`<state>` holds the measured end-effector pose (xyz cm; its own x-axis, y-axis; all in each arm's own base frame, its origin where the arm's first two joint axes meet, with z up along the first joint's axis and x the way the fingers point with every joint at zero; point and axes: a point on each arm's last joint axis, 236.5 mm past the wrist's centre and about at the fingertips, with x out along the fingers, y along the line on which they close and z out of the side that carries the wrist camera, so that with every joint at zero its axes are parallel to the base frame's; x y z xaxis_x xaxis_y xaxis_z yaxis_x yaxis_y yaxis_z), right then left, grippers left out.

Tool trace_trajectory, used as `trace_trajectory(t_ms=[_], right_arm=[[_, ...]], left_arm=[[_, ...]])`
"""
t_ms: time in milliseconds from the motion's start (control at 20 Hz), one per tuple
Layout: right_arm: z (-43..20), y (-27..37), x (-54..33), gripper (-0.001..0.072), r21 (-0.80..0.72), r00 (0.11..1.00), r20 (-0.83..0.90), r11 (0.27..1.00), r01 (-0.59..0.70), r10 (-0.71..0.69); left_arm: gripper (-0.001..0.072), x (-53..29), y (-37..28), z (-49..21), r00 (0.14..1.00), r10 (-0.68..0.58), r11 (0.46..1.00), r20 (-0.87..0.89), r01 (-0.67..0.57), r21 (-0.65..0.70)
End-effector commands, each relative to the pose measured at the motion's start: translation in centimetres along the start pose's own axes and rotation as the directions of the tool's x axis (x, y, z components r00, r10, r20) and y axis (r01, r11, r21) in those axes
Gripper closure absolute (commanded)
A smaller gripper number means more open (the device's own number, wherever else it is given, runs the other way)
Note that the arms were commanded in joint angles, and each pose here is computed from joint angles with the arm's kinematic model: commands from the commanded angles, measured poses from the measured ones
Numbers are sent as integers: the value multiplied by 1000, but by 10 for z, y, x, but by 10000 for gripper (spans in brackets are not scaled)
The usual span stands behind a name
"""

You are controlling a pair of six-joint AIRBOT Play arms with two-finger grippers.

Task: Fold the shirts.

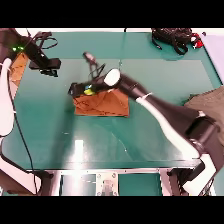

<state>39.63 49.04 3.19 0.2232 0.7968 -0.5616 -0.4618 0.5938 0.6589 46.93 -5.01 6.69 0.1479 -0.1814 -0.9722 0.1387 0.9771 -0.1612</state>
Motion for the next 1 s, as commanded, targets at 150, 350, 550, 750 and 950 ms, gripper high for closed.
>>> trace_trajectory(t_ms=[150, 350, 550, 750, 950], right_arm=[[-2, -94, -55, 378, 111, 981, -174, 988, 105, -84], [13, -186, -178, 378, 235, 956, -233, 944, 232, -177], [-22, -258, -235, 150, 432, 950, -229, 852, 296, -213], [-63, -270, -183, 149, 551, 978, -167, 811, 197, -123], [-75, -235, -117, 173, 594, 991, -133, 802, 58, 26]], left_arm=[[685, -1, 13, -6, 1000, 11, 1000, -19, -10, 11], [685, -1, 13, -6, 1000, 10, 1000, -20, -10, 10], [685, -1, 13, -6, 1000, 10, 1000, -19, -10, 6], [685, -1, 7, -5, 1000, -15, 1000, -15, 15, 4], [685, -1, 2, -6, 999, -38, 999, -17, 38, 6]])
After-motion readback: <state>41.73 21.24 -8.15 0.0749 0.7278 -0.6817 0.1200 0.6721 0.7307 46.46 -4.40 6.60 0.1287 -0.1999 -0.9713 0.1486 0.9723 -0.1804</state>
